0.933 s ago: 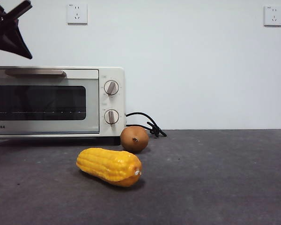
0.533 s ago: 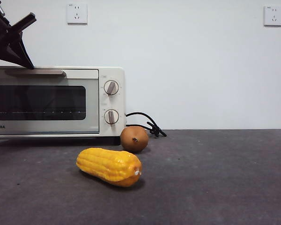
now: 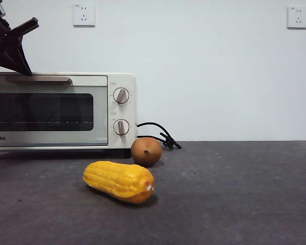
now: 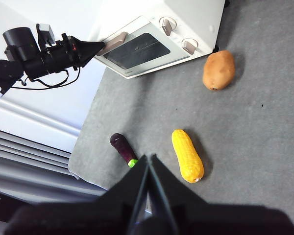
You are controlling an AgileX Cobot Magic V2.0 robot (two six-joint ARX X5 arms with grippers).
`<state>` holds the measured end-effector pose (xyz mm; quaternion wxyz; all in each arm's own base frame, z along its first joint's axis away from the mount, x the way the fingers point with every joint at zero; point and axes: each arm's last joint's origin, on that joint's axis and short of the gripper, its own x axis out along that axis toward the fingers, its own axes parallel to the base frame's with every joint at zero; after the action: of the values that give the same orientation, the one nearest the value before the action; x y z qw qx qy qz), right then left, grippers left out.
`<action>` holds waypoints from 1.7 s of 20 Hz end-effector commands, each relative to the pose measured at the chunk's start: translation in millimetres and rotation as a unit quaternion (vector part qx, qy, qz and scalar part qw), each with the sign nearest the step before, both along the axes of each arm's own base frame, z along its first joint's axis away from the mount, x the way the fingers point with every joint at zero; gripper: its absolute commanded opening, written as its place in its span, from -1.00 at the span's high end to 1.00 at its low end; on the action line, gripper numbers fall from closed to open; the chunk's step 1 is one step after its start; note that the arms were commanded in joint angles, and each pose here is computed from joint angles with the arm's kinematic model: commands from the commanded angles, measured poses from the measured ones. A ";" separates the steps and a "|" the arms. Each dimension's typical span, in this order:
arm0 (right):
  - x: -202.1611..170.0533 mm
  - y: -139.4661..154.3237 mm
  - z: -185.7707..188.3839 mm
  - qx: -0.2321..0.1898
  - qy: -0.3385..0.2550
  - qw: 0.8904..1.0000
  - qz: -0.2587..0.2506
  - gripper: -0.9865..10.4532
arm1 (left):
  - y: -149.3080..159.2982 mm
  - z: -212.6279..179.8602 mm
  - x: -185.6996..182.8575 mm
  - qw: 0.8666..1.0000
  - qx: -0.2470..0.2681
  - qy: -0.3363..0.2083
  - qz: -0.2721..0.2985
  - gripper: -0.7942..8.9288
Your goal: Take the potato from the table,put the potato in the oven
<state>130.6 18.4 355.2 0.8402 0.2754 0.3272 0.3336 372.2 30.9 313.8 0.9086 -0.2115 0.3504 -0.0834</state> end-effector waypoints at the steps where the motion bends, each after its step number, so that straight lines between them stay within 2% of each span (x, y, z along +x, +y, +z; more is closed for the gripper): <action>1: -0.9 0.1 -0.4 -0.004 -0.001 1.000 0.003 0.83 | 0.1 -7.9 -2.9 0.999 0.020 0.026 -0.010 0.85; 9: -5.4 -0.1 -2.9 -0.022 0.001 1.000 0.004 0.83 | -5.9 -15.5 -10.3 0.996 0.045 0.078 -0.023 0.85; 17: -31.6 -1.9 -6.3 -0.080 0.004 0.996 -0.026 0.83 | -26.4 -22.7 -17.6 0.985 0.110 0.131 -0.035 0.85; 20: -41.3 -1.9 -8.9 -0.094 0.011 0.995 -0.021 0.83 | -36.1 -23.9 -19.1 0.981 0.124 0.141 -0.040 0.85; 24: -51.9 -1.7 -10.1 -0.095 0.019 0.995 -0.020 0.82 | -51.2 -25.1 -20.9 0.976 0.152 0.148 -0.045 0.85; 29: -63.4 -1.4 -10.9 -0.095 0.020 0.995 -0.019 0.82 | -70.4 -28.6 -26.6 0.963 0.202 0.167 -0.056 0.85; 34: -65.6 -1.3 -11.7 -0.098 0.022 0.995 -0.016 0.82 | -76.6 -30.5 -30.2 0.959 0.207 0.182 -0.066 0.85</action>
<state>65.7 17.1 342.9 0.8583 0.2113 0.3770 0.2767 331.9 -45.2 302.8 0.8524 -0.0171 0.5214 -0.0346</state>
